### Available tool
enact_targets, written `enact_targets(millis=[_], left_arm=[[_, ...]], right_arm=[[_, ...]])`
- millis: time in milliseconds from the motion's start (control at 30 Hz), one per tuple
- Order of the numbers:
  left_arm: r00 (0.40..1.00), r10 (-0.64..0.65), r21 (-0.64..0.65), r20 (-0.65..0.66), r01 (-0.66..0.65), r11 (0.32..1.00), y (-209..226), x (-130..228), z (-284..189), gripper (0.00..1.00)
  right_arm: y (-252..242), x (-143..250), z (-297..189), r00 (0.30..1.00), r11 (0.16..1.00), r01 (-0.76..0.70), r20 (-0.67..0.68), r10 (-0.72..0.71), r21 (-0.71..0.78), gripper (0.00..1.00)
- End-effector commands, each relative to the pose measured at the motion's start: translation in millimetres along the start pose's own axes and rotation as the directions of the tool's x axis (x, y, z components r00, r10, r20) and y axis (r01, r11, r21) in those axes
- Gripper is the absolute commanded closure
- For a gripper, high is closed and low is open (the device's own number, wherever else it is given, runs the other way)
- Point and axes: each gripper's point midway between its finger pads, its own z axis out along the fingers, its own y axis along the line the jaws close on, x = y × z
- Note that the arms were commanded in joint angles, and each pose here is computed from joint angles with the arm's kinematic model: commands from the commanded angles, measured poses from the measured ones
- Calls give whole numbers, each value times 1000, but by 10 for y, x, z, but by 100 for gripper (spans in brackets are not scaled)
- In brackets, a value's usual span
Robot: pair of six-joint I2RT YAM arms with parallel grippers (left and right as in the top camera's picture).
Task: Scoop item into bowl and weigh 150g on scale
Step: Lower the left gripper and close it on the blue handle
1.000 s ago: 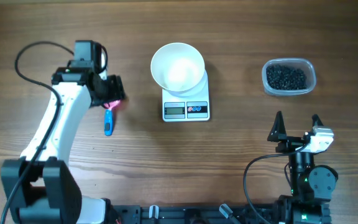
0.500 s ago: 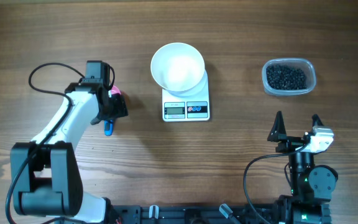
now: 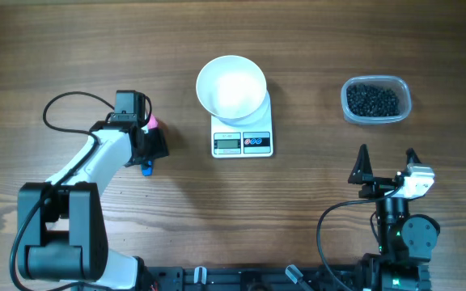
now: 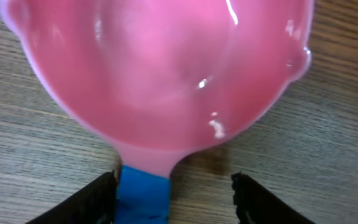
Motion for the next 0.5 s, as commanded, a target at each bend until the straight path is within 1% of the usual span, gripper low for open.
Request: enact_targets(millis=[0,33,133,233,300,367,467], left_arm=[[1000,-23,19,-11,23,1000,-2,24,28,29],[1000,-23,20,-10,23,1000,-3,21,28,25],[1000,-23,23,2,23,999,-10,-7,28,1],[999,-24,37,47,22,999,-43,-120,24,0],[995,-26,54,101,20,998,-83,-253,12,0],[994,-26,56,106,20,998,-87,-266,10,1],[994,-26,56,107,20,998,-88,-268,10,17]], right_arm=[[-18,-22,-5,1000,1000,-2,11,2,12,0],[-18,-22,-5,1000,1000,-2,11,2,11,0],[-19,-22,-5,1000,1000,-2,11,2,12,0],[-19,-21,-5,1000,1000,-2,10,2,12,0],[-19,-21,-5,1000,1000,-2,10,2,12,0],[-18,-22,-5,1000,1000,-2,11,2,11,0],[-18,-22,-5,1000,1000,-2,11,2,12,0]])
